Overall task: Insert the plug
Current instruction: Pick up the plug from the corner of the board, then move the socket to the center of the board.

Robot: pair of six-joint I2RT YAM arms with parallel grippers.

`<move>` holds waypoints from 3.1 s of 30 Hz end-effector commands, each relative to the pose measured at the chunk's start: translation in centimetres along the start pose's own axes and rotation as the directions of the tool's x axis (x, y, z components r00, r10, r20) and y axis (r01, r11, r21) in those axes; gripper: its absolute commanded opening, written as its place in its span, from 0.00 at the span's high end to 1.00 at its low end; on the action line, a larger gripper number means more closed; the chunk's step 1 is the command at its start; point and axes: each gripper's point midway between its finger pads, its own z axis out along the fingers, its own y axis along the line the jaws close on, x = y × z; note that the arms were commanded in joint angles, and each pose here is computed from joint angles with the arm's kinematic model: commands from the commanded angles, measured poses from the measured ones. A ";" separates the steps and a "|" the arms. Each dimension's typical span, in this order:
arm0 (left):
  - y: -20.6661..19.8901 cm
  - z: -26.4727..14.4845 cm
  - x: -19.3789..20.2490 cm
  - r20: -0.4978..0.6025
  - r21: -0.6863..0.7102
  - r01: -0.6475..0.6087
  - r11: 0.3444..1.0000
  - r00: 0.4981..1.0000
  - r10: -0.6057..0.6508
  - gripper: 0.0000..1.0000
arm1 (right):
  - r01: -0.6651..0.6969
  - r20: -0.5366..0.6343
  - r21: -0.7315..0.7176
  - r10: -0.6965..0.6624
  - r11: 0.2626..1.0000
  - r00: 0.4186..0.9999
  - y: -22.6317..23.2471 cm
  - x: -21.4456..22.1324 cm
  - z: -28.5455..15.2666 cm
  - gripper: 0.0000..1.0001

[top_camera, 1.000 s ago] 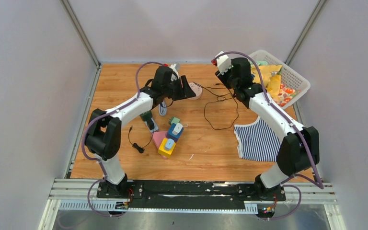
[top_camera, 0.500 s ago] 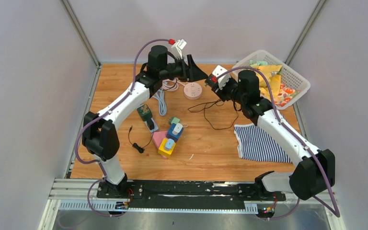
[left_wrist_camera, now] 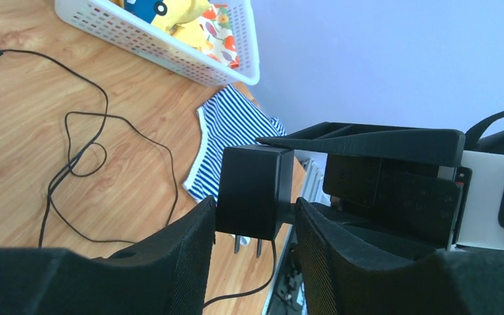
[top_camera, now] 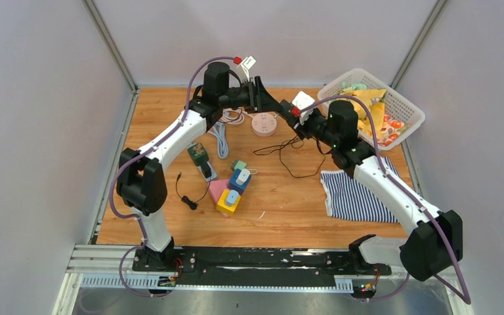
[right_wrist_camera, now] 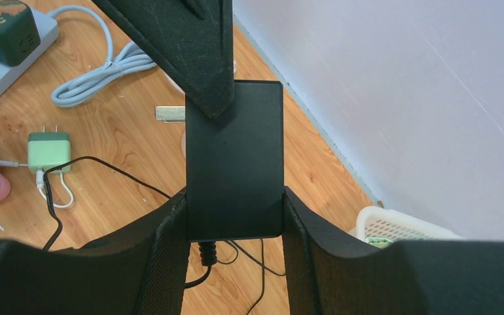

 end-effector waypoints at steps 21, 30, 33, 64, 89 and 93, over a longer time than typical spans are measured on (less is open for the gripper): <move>-4.4 -0.3 0.7 -0.069 0.221 -0.188 0.957 0.976 0.208 1.00 | -0.286 0.048 -0.133 0.294 0.949 0.955 0.8 -1.6 -1.4 0.33; -2.7 -0.3 1.3 -0.062 0.250 -0.324 0.912 0.935 0.349 1.00 | -0.484 0.049 -0.413 0.549 0.772 0.834 0.4 -5.0 -4.3 0.27; -2.8 -0.4 1.4 -0.055 0.263 -0.360 0.895 0.921 0.386 1.00 | -0.511 0.003 -0.521 0.601 0.683 0.799 1.1 -5.3 -4.8 0.27; 8.6 -3.1 -4.1 0.107 -0.278 -0.271 0.922 0.945 0.310 0.36 | -0.732 -0.126 -0.096 0.721 0.675 0.682 -1.6 1.5 -1.3 1.00; 31.9 1.4 -3.1 0.153 -0.651 -0.017 0.759 0.976 0.153 0.40 | 0.137 -0.463 0.661 0.257 0.738 0.848 -12.8 6.2 -3.3 1.00; 33.6 2.9 -1.8 0.151 -0.624 0.016 0.781 0.983 0.101 0.41 | 0.176 -0.519 0.620 0.231 0.765 0.823 -12.3 7.8 -1.8 1.00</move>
